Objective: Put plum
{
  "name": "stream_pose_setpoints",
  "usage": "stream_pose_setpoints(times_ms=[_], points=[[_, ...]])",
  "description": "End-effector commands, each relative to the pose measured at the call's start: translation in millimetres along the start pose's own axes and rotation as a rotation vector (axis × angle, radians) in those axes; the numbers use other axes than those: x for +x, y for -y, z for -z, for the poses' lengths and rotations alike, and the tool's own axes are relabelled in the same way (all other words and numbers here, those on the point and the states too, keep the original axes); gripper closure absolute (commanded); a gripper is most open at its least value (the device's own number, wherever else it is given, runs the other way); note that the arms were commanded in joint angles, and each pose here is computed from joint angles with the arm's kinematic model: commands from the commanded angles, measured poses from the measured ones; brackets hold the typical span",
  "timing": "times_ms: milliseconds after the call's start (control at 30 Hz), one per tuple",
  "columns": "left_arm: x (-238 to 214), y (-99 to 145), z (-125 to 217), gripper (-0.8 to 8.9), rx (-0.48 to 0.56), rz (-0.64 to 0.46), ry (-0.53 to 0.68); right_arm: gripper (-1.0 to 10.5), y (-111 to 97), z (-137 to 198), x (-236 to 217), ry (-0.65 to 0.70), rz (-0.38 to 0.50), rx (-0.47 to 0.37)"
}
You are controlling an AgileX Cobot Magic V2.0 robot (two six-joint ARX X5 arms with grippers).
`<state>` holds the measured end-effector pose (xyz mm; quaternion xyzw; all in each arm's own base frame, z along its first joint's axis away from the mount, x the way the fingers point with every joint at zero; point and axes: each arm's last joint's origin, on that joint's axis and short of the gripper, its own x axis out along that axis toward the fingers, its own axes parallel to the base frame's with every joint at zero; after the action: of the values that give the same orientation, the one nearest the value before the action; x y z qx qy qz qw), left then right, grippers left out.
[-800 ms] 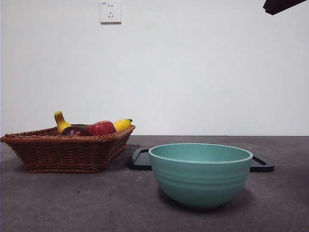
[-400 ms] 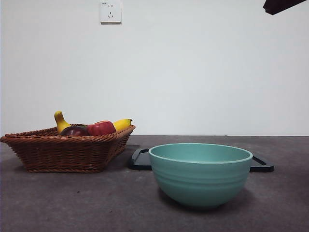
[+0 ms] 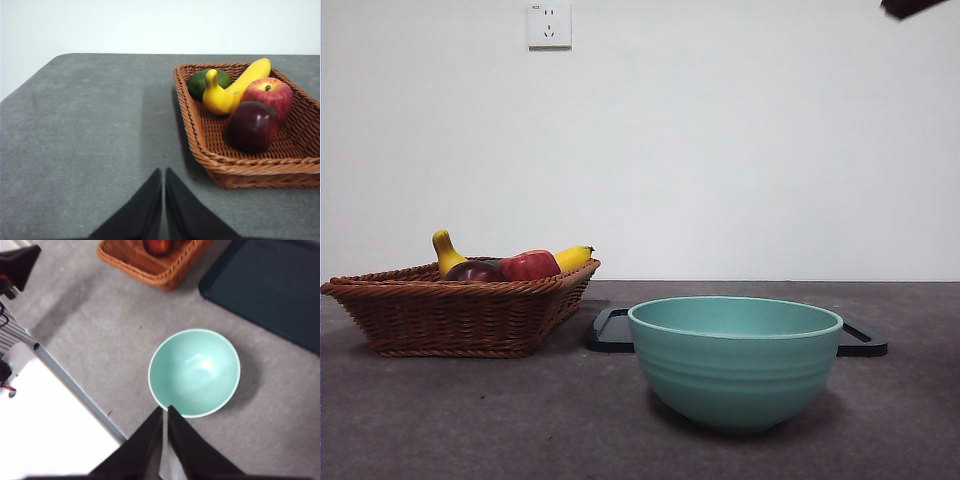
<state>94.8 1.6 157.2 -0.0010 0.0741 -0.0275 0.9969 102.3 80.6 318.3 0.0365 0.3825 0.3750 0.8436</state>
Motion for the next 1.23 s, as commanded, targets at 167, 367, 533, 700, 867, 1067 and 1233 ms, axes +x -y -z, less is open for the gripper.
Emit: stream_pose_setpoints(times_ms=[167, 367, 533, 700, 867, 1067, 1233], points=[[2, 0, 7, 8.04, -0.006, -0.005, -0.027, 9.4, 13, 0, -29, 0.157, 0.126, -0.014], [2, 0, 7, 8.04, -0.006, -0.005, -0.027, 9.4, 27, 8, -54, 0.384, 0.347, -0.124], [2, 0, 7, 8.04, -0.006, -0.005, -0.027, 9.4, 49, 36, -38, 0.667, 0.485, -0.221], [2, 0, 7, 8.04, -0.006, -0.005, -0.027, 9.4, 68, 66, -14, 0.78, 0.565, -0.234], [2, 0, 7, 8.04, -0.006, -0.005, -0.027, 9.4, 83, 92, 6, 0.819, 0.666, -0.16], [2, 0, 7, 8.04, -0.006, -0.005, -0.027, 9.4, 96, 112, 23, 0.816, 0.731, -0.119], [2, 0, 7, 8.04, -0.006, -0.005, -0.027, 9.4, 103, 123, 32, 0.803, 0.744, -0.105]])
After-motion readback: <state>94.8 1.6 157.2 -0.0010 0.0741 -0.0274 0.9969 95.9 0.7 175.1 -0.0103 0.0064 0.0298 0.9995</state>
